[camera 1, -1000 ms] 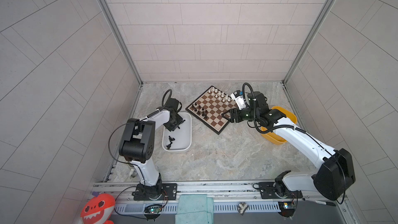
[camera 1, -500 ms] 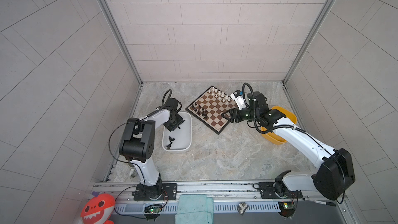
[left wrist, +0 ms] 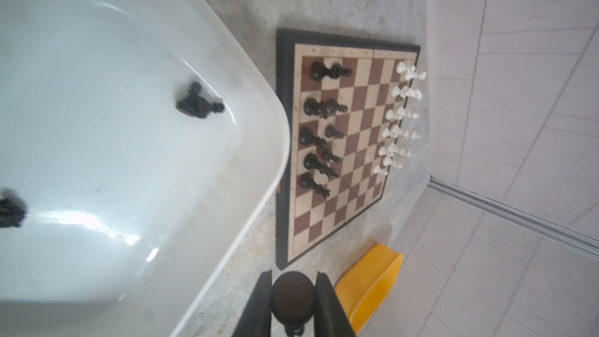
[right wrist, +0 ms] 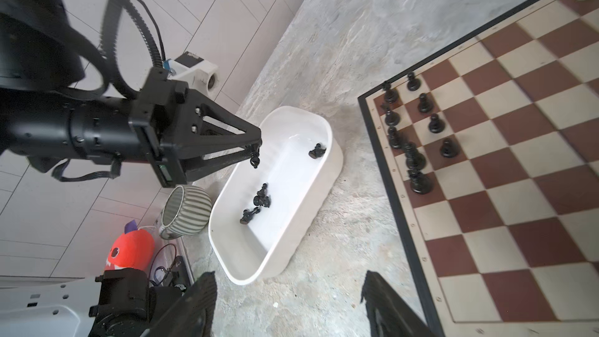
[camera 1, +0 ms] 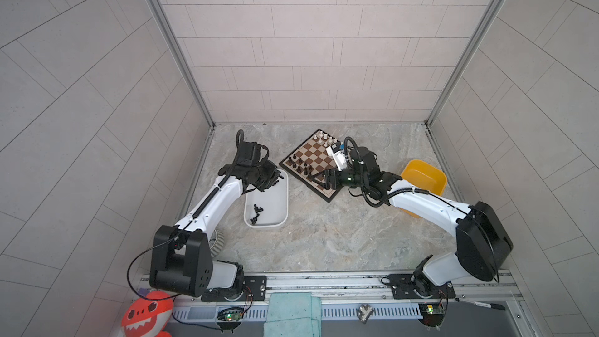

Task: Set up the chess pieces on the board
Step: 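Lift the black piece with left gripper and swing it toward the right gripper, then close right gripper on the black piece while left gripper opens and releases it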

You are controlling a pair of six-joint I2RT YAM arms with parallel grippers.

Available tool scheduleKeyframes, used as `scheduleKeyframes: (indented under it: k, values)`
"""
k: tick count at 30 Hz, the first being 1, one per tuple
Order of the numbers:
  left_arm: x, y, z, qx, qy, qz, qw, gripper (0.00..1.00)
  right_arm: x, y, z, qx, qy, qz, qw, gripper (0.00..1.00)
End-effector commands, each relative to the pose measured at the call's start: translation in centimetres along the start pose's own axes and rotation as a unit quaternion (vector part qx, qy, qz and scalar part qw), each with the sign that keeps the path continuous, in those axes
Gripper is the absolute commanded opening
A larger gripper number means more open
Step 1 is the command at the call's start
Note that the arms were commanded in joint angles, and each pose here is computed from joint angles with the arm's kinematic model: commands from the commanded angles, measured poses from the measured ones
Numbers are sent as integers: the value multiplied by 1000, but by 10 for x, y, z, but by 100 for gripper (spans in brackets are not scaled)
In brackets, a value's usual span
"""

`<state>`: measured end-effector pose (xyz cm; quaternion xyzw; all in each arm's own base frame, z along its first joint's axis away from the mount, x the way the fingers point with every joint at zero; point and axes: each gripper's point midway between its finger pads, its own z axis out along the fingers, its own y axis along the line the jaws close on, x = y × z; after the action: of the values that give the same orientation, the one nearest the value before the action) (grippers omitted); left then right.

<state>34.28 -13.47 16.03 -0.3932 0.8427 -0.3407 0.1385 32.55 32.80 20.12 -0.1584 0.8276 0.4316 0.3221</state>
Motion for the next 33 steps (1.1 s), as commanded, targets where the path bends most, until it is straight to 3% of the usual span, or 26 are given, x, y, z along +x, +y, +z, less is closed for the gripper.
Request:
scheduleKeyframes:
  k: [1, 11, 18, 33]
  values:
    - [21, -16, -5, 36, 31, -15, 999, 11, -28, 21, 14, -22, -53, -3, 998, 72]
    - [40, -34, -10, 62, 56, -3, 997, 11, -25, 33, 52, -41, -41, 17, 998, 61]
    - [43, -38, -8, 73, 66, -9, 995, 11, -22, 34, 61, -54, -35, 30, 997, 46]
    - [43, -32, -5, 71, 64, -22, 995, 12, -28, 37, 67, -71, -49, 52, 995, 24]
